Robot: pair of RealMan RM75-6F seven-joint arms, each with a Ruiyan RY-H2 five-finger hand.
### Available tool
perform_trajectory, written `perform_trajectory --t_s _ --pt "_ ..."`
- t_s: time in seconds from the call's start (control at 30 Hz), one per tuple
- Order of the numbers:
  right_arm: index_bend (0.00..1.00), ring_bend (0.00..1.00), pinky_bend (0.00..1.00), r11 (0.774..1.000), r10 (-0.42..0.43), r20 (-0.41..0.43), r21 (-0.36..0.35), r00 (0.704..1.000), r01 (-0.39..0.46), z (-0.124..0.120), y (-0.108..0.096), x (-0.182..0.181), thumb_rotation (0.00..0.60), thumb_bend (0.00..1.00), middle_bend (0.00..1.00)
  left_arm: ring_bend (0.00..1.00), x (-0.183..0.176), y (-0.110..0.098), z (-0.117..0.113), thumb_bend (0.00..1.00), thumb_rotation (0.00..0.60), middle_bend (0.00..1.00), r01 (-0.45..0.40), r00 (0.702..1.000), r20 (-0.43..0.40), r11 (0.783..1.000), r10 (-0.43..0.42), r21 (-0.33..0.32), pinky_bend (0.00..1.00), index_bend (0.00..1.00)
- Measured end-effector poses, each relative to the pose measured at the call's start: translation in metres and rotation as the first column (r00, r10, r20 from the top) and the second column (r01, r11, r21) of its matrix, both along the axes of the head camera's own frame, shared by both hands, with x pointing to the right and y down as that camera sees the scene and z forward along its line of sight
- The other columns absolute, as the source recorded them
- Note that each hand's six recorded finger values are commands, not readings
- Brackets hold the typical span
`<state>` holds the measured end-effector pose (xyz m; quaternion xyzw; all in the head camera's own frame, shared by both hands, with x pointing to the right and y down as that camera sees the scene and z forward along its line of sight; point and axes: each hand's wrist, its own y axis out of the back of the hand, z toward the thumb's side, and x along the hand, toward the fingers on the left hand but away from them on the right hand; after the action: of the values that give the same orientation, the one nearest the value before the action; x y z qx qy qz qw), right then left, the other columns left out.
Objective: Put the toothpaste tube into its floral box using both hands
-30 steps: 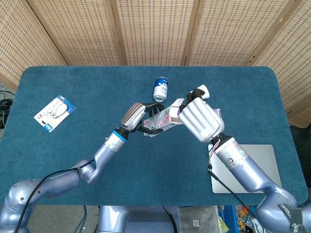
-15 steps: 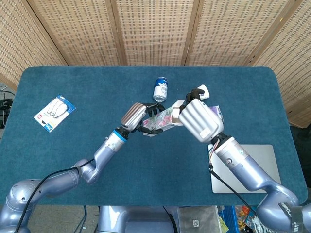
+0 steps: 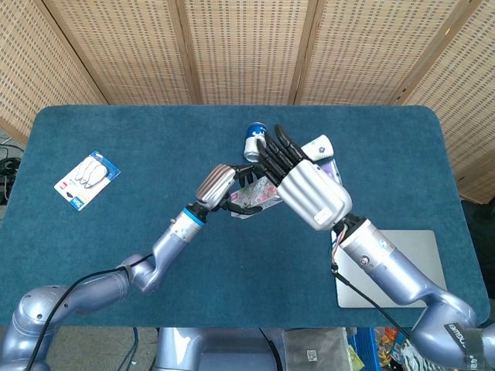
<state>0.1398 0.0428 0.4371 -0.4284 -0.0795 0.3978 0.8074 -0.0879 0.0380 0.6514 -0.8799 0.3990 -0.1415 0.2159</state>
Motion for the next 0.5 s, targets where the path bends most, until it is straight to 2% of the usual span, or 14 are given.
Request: perform_trajectory --t_s 0.23,0.5 --pt "0.00 0.00 0.00 0.997 0.016 0.055 0.070 0.998 -0.020 -0.019 -0.010 0.010 0.600 0.00 0.00 0.52 0.000 0.000 0.000 0.34 0.600 0.56 0.010 1.000 -0.019 1.000 -0.010 -0.013 0.56 0.59" --pt "0.00 0.00 0.00 0.989 0.115 0.076 0.089 0.990 -0.122 -0.030 -0.025 0.043 0.600 0.00 0.00 0.52 -0.004 -0.001 -0.002 0.34 0.600 0.56 0.032 0.999 -0.044 0.999 -0.032 -0.012 0.56 0.59"
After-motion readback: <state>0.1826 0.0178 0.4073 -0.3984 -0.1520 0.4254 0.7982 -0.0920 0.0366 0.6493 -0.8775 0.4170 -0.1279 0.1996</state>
